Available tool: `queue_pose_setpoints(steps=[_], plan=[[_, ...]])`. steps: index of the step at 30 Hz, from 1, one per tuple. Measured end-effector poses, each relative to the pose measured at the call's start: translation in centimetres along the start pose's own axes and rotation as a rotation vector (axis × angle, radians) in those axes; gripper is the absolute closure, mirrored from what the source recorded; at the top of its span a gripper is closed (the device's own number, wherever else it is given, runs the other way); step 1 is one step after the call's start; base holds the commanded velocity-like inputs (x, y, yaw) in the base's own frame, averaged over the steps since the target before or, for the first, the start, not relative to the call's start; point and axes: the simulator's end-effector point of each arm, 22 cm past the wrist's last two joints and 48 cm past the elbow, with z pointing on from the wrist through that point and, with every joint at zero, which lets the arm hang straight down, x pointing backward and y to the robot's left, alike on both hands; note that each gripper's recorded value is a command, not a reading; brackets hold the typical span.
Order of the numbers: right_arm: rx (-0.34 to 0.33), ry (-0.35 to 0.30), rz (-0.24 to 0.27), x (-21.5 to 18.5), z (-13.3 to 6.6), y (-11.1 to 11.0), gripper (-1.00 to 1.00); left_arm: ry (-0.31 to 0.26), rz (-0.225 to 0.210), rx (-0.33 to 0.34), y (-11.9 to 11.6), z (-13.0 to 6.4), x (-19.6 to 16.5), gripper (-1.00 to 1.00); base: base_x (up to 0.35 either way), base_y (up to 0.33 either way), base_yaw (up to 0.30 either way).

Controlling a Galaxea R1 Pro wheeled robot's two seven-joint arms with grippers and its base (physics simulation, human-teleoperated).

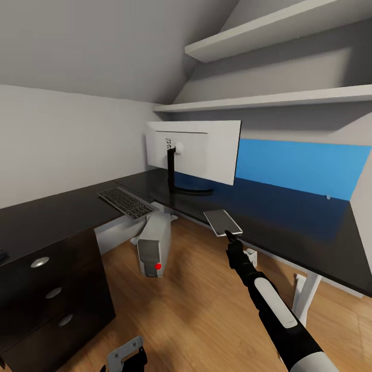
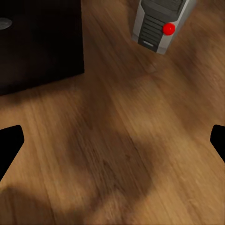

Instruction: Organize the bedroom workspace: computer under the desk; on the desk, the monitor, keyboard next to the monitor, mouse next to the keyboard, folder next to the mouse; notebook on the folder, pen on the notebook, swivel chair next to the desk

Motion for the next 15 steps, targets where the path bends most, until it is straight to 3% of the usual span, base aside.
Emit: queue_pose_setpoints(steps=[6, 15], plan=[[-0.001, 0.000, 0.000, -0.01, -0.01, 0.05, -1.00, 0.000, 0.000, 0.000, 0.00, -0.02, -0.01, -1.00, 0.120, 0.000, 0.000], [0.000, 0.000, 0.000, -0.02, 0.01, 0.01, -1.00, -0.001, -0.001, -0.002, 0.05, 0.00, -0.02, -1.00, 0.024, 0.000, 0.000]])
